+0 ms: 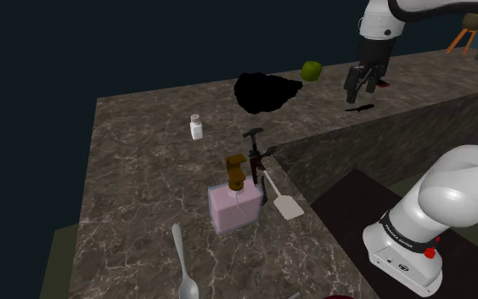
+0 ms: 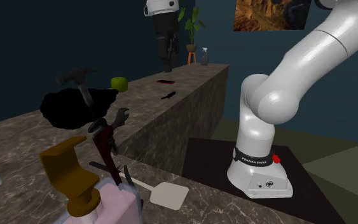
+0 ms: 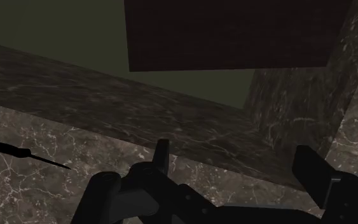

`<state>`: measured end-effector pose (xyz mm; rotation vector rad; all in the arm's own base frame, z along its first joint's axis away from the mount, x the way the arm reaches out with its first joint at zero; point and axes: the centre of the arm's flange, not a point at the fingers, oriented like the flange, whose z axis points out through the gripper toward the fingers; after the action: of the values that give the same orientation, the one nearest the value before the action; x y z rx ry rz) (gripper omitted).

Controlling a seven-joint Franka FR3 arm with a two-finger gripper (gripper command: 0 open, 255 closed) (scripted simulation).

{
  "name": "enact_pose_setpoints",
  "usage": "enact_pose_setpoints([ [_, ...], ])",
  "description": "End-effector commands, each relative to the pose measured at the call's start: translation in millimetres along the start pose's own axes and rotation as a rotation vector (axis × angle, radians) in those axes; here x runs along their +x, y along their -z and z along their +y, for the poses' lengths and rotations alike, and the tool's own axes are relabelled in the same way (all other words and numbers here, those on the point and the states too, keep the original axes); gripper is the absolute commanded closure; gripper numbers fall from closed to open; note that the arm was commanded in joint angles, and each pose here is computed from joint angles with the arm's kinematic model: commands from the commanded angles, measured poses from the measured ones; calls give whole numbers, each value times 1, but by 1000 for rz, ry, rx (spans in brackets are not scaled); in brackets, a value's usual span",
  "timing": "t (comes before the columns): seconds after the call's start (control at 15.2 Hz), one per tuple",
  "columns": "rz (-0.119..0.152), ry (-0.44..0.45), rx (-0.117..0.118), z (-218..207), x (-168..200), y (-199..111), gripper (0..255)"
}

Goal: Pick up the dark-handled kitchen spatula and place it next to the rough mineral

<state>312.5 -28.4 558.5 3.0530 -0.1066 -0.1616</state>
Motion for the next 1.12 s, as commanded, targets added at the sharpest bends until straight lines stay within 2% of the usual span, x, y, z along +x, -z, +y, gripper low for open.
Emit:
enact_pose_setpoints([
  [0.0, 0, 0, 0, 0, 0, 0, 0],
  [1.06, 101, -136, 57, -177, 6, -101, 0],
])
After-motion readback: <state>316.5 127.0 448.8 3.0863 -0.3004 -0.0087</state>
